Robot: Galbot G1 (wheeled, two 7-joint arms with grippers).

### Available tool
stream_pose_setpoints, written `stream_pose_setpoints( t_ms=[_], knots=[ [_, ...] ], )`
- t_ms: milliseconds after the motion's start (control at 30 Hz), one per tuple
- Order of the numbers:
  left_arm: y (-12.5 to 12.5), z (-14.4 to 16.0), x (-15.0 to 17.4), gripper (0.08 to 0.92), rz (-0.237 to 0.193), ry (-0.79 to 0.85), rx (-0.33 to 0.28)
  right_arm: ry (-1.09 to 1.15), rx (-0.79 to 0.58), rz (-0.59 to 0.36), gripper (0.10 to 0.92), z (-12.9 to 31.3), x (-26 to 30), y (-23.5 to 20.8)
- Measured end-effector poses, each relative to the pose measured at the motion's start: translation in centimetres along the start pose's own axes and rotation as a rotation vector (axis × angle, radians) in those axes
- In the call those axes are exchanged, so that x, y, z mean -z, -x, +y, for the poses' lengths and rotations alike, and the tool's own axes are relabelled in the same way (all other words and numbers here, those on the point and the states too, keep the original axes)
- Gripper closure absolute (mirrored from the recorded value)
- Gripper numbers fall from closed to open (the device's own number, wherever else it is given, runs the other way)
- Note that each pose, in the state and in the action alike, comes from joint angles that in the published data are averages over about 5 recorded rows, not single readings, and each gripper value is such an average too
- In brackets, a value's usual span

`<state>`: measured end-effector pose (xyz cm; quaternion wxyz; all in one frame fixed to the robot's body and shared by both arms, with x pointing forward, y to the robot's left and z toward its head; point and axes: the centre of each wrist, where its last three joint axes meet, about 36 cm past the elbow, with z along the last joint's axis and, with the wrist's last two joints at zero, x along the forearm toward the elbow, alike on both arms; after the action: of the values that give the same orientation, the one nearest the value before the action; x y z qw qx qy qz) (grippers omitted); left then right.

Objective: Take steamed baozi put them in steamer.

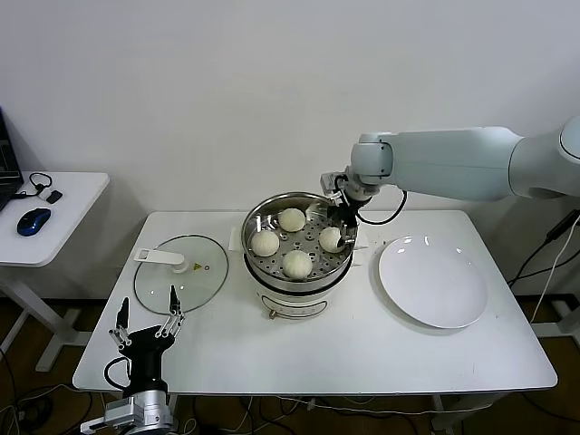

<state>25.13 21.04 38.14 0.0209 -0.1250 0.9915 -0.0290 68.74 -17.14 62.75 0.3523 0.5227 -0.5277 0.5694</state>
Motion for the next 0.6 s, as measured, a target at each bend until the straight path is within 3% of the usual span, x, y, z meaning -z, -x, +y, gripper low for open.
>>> stream_pose_setpoints(
  t_ms=[600],
  knots=[
    [-0.3,-0.1,0.3,0.177,-0.003,0.002,-0.007,0.092,-0.022,-0.019,0.2,1.2,-5.7,-6.2]
  ],
)
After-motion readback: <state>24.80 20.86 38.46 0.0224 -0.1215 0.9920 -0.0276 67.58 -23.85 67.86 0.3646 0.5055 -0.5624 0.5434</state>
